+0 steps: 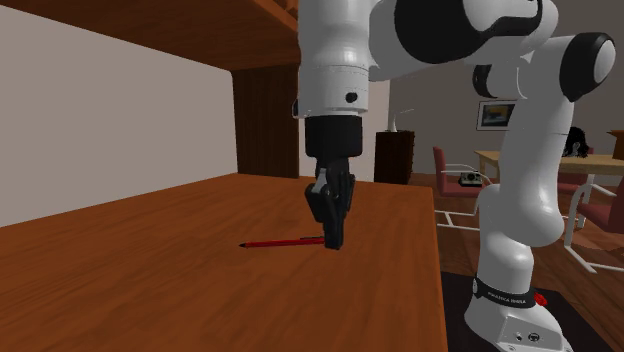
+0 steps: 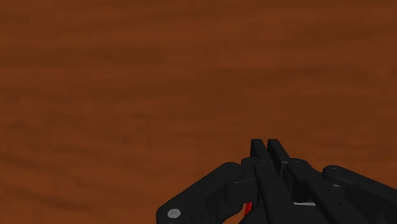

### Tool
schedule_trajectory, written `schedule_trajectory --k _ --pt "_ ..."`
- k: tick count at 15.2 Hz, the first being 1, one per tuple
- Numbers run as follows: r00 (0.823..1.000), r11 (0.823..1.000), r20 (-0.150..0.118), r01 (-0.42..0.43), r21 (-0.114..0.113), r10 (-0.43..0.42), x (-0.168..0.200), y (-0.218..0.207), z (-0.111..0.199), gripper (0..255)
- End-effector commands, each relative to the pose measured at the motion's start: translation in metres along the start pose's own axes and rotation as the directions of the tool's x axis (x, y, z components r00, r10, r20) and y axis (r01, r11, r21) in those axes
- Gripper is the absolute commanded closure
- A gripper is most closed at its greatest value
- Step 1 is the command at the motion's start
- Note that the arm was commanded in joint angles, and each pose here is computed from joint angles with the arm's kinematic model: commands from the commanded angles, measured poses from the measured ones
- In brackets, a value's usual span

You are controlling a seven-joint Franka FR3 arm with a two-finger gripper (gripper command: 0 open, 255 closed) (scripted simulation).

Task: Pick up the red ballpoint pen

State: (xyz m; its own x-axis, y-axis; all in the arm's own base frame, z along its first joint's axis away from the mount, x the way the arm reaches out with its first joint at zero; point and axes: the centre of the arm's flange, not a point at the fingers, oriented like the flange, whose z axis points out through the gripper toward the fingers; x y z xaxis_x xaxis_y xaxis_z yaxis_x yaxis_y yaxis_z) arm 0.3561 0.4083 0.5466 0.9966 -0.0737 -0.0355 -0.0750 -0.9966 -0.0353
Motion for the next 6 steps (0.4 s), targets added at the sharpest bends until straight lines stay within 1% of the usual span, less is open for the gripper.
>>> schedule_trajectory --k 1,4,6 --pt "1.000 1.000 0.000 0.000 0.000 0.000 -0.001 0.000 -0.010 255" --pt "1.000 1.000 0.000 0.000 0.000 0.000 -0.002 -0.001 -0.026 255" --pt "1.000 1.000 0.000 0.000 0.000 0.000 -0.002 -0.001 -0.027 255"
